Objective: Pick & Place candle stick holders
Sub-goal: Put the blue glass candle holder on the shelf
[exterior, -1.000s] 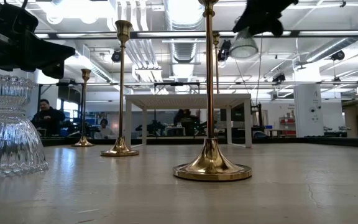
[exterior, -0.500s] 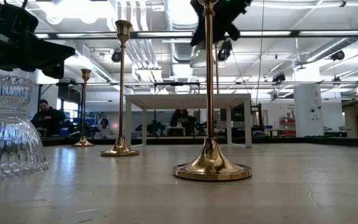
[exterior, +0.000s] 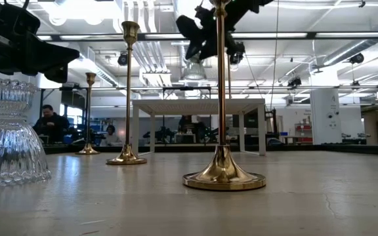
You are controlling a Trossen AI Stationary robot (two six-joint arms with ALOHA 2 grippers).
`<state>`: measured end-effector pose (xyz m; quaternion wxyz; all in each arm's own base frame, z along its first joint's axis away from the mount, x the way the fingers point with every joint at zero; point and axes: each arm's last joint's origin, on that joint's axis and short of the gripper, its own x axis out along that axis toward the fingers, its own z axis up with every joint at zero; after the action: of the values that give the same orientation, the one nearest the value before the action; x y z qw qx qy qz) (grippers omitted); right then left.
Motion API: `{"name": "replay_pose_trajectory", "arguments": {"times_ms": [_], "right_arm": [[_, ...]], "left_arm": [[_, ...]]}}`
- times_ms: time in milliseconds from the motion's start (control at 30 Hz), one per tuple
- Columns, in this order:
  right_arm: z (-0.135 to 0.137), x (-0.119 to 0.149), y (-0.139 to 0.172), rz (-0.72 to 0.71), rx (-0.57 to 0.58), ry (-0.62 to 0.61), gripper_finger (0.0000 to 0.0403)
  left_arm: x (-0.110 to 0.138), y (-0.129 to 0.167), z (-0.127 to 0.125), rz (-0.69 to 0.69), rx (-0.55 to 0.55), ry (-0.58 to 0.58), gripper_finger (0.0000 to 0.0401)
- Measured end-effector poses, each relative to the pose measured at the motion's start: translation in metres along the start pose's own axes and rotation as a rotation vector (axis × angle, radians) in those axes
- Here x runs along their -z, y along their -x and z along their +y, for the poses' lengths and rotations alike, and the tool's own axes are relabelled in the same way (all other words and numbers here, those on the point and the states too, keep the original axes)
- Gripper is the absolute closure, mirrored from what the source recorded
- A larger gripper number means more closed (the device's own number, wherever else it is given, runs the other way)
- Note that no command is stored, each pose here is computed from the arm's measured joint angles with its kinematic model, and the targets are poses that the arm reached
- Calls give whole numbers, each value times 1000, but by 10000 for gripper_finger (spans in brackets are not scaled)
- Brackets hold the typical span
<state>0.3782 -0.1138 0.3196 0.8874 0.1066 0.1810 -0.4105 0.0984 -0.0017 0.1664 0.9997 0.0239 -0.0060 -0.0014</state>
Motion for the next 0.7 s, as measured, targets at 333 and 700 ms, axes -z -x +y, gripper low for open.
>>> {"name": "replay_pose_trajectory", "arguments": {"times_ms": [333,700], "right_arm": [[-6,3,-10,8,49,5,277],[-15,1,-14,-10,114,-79,277]], "left_arm": [[0,0,0,0,0,0,387],[0,0,0,0,0,0,387]]}}
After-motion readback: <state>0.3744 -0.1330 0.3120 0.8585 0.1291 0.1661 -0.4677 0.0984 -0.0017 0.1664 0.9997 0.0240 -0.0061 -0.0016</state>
